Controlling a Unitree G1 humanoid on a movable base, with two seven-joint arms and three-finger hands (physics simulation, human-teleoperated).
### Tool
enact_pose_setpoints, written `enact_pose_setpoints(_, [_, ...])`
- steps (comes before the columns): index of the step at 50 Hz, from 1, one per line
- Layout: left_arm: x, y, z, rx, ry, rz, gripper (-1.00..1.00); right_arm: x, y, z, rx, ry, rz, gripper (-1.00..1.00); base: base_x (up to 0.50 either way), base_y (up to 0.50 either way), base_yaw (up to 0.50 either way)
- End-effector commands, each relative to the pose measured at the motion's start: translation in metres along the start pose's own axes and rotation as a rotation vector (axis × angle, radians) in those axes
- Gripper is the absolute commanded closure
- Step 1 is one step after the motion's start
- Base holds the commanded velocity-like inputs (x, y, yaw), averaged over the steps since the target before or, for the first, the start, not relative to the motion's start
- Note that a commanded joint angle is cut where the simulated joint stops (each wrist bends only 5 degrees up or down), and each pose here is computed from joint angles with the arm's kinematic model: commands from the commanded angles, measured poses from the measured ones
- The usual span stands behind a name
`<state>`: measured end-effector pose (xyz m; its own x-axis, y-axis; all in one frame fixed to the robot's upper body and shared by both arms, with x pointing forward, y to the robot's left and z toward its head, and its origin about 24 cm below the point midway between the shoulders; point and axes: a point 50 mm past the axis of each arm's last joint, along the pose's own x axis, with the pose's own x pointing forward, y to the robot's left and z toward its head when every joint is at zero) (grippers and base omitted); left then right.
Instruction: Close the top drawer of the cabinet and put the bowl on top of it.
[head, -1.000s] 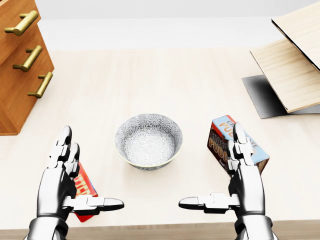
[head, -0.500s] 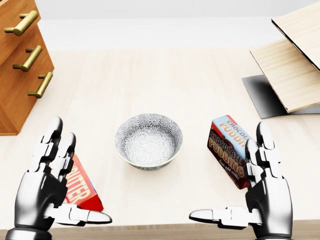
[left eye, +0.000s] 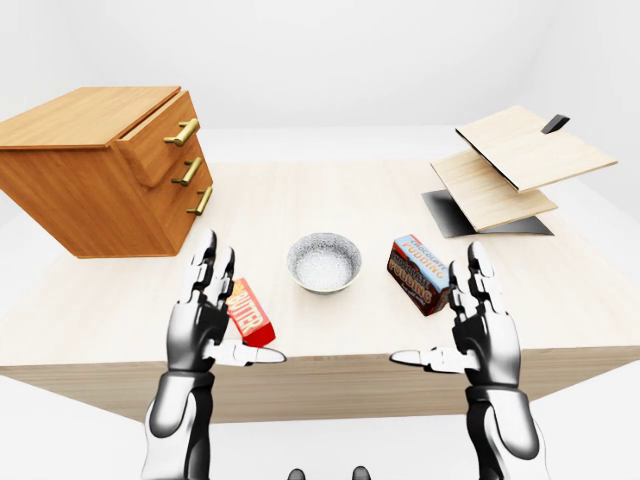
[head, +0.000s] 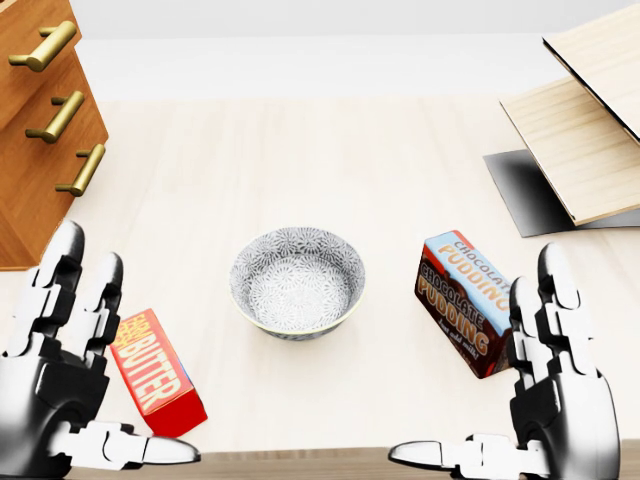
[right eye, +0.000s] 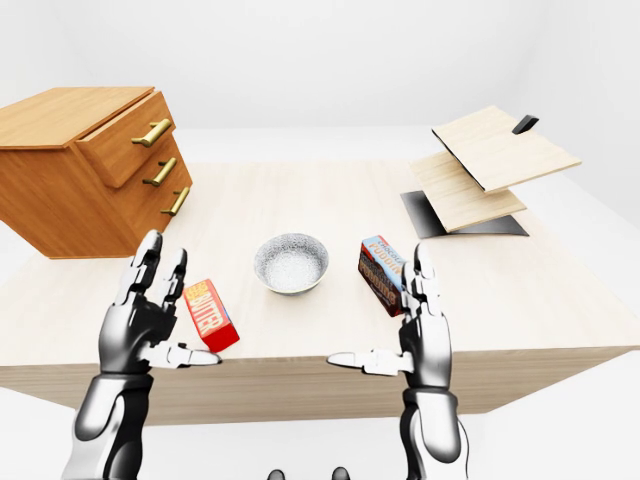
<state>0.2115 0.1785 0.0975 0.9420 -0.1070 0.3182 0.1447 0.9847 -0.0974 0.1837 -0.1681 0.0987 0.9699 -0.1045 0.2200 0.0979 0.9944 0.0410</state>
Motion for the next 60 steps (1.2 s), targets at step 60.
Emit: enact_pose_setpoints(60, [-0.014,-0.001,0.021,-0.061,-0.084,0.002,-1.00,-0.016,-0.002,0.016,0.032,-0.064,0.044,-1.00,0.15,0.00,0.00])
